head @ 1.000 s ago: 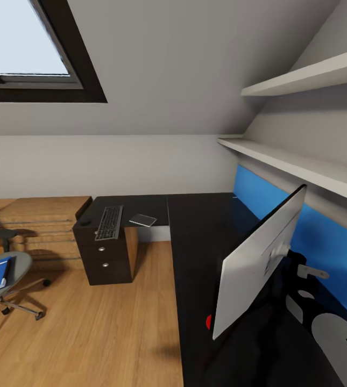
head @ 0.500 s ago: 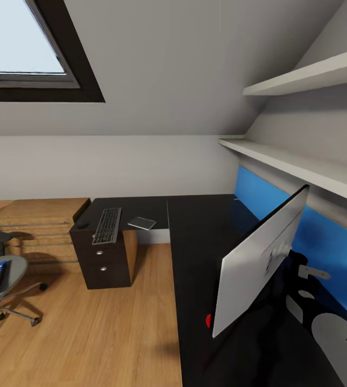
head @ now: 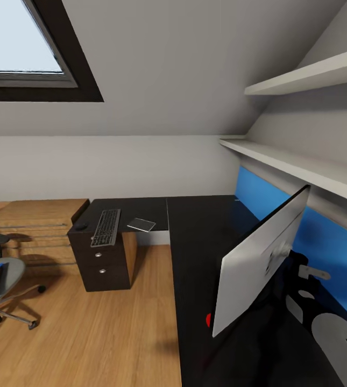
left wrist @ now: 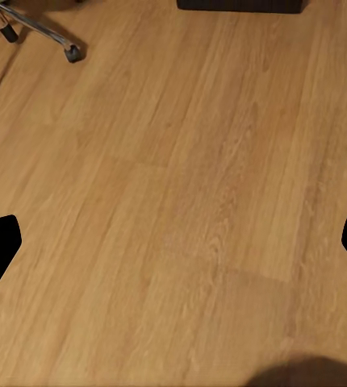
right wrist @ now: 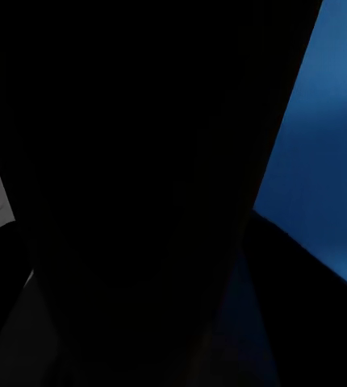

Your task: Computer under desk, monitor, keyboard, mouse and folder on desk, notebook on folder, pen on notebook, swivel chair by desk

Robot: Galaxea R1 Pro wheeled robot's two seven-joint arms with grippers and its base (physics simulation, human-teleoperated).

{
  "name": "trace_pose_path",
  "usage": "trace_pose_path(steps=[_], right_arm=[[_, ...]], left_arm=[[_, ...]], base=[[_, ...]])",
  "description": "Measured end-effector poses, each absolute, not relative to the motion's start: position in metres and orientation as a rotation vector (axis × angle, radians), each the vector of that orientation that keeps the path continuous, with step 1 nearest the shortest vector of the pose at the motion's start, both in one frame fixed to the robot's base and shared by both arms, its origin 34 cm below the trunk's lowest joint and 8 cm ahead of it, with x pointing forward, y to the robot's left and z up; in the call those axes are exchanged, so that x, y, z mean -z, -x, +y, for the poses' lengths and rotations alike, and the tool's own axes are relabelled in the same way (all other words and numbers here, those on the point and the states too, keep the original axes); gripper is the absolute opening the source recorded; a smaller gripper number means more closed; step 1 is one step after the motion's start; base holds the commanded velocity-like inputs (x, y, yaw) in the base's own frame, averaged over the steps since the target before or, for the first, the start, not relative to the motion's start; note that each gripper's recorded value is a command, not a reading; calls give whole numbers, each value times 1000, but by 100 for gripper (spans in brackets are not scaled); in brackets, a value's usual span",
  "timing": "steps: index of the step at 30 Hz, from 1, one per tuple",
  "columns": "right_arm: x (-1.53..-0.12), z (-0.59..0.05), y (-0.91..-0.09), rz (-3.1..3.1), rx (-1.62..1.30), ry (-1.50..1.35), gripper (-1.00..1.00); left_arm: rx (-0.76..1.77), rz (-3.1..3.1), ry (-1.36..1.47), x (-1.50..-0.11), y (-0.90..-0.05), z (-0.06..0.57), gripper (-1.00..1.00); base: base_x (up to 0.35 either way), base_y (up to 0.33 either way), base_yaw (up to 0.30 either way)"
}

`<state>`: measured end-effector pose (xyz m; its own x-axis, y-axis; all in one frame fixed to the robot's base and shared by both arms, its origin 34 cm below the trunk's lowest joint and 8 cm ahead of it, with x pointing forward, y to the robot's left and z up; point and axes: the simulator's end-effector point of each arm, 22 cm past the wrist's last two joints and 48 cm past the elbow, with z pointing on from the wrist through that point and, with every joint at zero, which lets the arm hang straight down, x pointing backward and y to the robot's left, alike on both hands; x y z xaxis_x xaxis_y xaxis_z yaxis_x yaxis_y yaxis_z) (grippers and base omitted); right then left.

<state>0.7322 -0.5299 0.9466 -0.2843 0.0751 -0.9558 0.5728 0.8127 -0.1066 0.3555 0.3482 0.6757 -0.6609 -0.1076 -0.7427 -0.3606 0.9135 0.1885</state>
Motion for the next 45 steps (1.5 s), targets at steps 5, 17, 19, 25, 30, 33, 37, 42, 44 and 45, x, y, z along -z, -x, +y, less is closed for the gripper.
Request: trace_pose_path(steps=[5,17,19,25,30,33,37,42,44,45], right_arm=[[-947,-530,-732,1815,524,-496,-100],[-933,-527,-725,1850,548,-464,100],[-933,-527,-725,1850,548,-465,100],[-933,-527,-725,1850,548,-464,100],[-933,-527,-725,1850,548,-464,100],[-932,-527,-726,1851,548,-464,100],[-932,-526,-726,1851,548,-463,100],[-932,-526,-726,1852,547,-464,100],[-931,-526,-726,1853,547,-464,100],[-931,-526,-726,1853,547,-464,100]], left_arm=[[-412,2279,332,-676,-356,348,100],[-412,2280,332,-675,-356,348,100],[-412,2280,332,-675,-356,348,100],[-412,2280,332,-675,-356,348,100],[-412,2280,332,-675,-356,348,100],[-412,2281,332,-675,-356,348,100],[-412,2282,332,-675,-356,348,100],[-412,2282,332,-675,-356,348,100],[-412,2282,332,-675,-356,348,100],[-412,2282,332,-675,-356,348,100]], base=[[0,0,0],[0,0,0],[0,0,0],[0,0,0],[-6,0,0],[-144,0,0],[-282,0,0],[-326,0,0],[-333,0,0],[-334,0,0]])
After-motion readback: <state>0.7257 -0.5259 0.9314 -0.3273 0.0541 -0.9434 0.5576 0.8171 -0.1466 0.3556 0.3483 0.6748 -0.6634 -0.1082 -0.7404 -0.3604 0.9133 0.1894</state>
